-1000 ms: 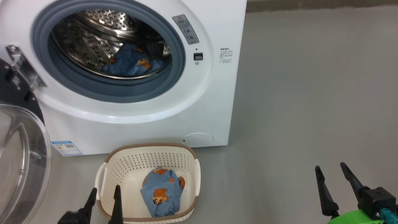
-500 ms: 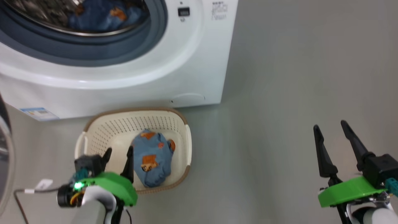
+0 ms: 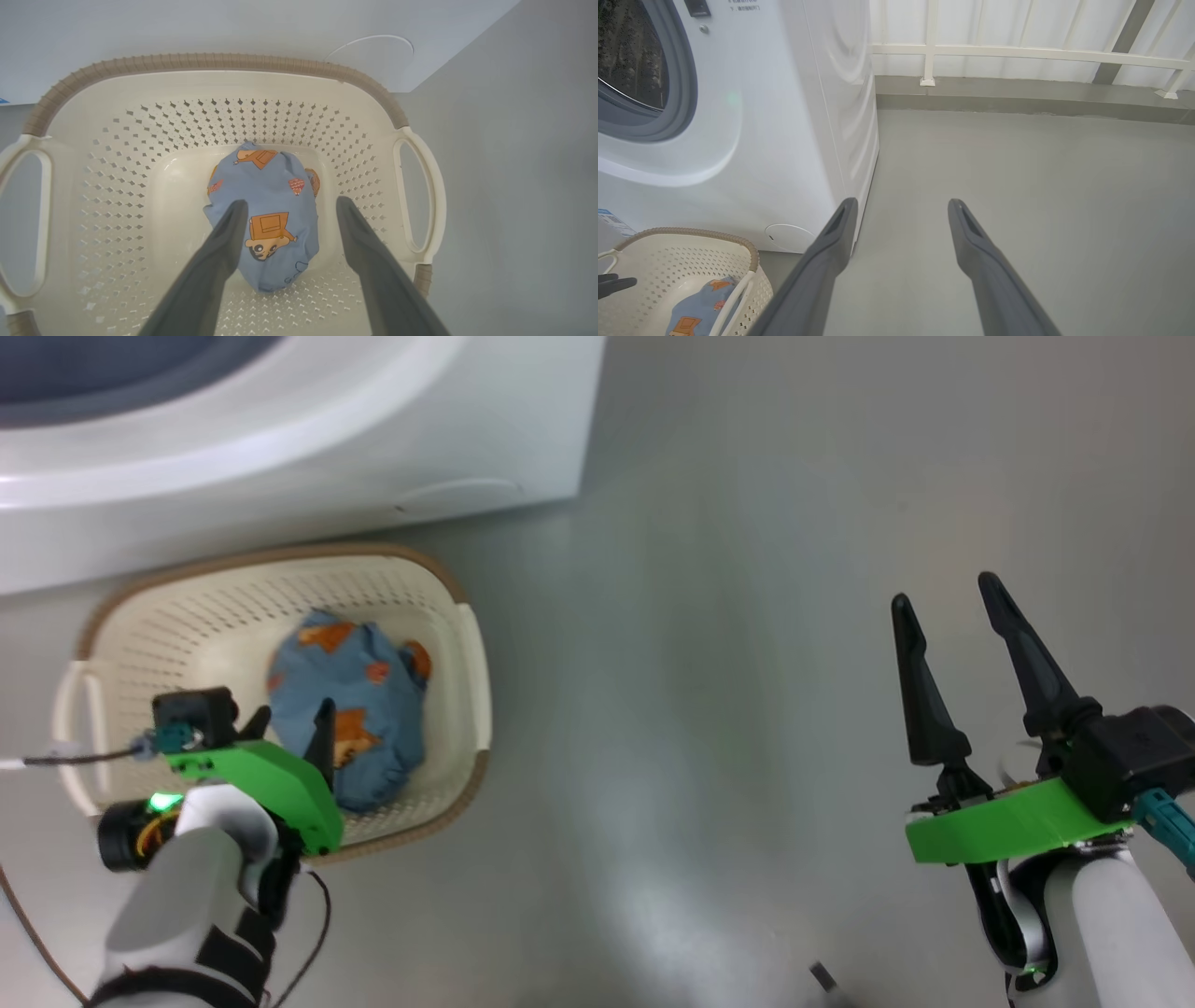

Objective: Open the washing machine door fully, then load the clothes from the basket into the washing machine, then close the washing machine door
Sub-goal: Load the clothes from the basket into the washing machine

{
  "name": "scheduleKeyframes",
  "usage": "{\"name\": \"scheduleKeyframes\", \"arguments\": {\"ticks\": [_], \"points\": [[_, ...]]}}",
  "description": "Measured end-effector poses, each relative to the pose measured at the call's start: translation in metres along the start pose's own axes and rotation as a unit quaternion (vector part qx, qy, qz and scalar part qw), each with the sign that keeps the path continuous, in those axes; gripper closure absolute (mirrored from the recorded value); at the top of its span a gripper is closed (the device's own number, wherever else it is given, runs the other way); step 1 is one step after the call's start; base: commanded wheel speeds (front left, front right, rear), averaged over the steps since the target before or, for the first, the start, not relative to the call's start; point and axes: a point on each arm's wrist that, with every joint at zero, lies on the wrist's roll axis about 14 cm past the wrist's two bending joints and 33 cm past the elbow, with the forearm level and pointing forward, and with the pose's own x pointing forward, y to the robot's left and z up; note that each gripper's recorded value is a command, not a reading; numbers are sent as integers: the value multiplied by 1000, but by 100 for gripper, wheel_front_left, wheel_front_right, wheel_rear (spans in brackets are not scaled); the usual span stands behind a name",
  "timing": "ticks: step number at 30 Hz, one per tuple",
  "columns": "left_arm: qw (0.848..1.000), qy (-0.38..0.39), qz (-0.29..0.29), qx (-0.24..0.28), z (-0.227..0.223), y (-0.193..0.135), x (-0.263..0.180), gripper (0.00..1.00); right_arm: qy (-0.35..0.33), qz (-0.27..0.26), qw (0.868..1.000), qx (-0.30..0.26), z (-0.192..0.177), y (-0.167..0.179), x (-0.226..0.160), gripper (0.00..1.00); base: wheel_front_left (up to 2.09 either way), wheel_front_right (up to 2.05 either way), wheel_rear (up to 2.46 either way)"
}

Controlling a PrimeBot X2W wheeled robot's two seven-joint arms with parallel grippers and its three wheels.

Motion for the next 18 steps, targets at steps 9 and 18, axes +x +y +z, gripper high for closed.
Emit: {"name": "scheduleKeyframes", "arguments": {"ticks": [9, 18], "points": [[995, 96, -2, -12, -43, 4, 57, 0, 45, -29, 999, 0, -46, -23, 5, 0, 0, 0, 0], [986, 157, 24, -51, -92, 11, 101, 0, 104, -34, 994, 12, -96, -25, 0, 0, 0, 0, 0]]}}
